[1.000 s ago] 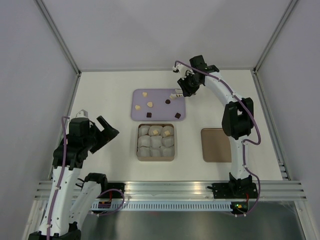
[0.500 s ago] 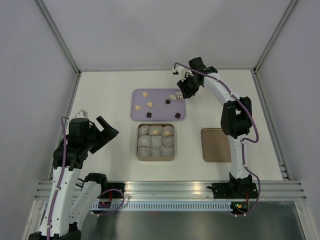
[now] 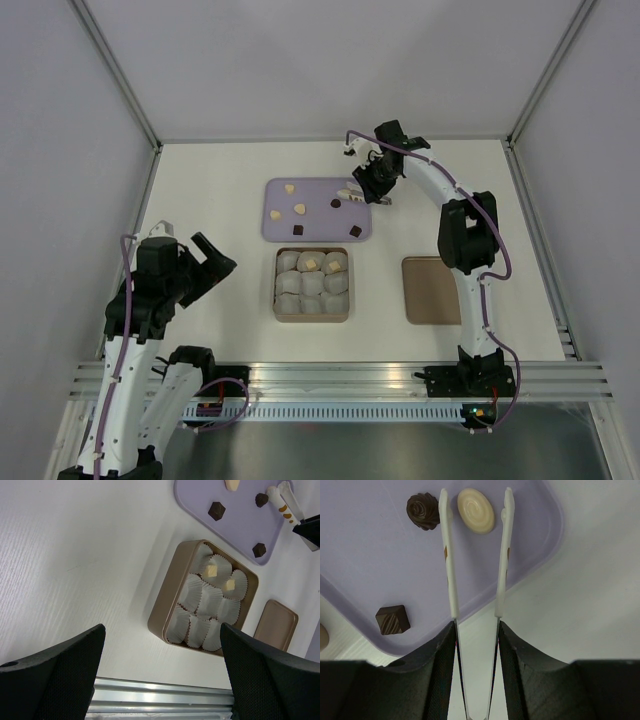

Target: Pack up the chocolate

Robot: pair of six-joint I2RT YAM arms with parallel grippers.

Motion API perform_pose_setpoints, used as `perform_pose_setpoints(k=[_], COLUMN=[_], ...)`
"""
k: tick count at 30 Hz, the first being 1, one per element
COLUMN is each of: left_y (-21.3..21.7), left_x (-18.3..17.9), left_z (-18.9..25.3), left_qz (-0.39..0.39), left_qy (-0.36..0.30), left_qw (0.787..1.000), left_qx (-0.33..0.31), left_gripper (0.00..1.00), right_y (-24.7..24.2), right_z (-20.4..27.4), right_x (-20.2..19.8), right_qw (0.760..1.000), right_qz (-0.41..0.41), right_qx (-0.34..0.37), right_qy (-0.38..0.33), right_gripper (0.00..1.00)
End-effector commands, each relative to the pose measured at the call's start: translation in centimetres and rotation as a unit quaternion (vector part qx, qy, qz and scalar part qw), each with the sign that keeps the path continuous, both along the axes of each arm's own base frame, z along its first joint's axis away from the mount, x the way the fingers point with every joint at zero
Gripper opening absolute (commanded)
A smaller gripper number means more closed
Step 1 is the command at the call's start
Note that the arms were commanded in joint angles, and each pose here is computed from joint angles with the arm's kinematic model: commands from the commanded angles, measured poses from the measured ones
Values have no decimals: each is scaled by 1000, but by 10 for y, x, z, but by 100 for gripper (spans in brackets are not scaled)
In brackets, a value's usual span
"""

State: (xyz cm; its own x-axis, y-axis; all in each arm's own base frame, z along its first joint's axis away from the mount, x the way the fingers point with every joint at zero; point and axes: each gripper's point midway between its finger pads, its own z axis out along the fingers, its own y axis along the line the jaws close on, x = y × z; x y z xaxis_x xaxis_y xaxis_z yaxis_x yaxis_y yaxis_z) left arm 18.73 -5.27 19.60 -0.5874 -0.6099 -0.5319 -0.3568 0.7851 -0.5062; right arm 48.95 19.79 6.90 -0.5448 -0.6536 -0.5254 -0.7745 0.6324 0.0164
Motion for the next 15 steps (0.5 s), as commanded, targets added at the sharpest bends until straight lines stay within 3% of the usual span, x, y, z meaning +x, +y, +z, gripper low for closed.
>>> perform_pose_setpoints(k=[1,6,15], left_y=[-2,-2,-3], left_x=[5,5,5], left_z=[5,4,6], left_qz=[8,9,12], left_qy=[-13,-13,-13], left_qw=[1000,1000,1000], left_qx=[-13,-13,-18], left_gripper=[99,100,100], right_y=[13,14,11], right_z=[8,9,16], right_x=[9,7,7], right_qw=[1000,1000,1000], right_qz=[17,20,15], right_qx=[17,17,11], right_qy=[-19,-17,-24], right_gripper=[44,42,24])
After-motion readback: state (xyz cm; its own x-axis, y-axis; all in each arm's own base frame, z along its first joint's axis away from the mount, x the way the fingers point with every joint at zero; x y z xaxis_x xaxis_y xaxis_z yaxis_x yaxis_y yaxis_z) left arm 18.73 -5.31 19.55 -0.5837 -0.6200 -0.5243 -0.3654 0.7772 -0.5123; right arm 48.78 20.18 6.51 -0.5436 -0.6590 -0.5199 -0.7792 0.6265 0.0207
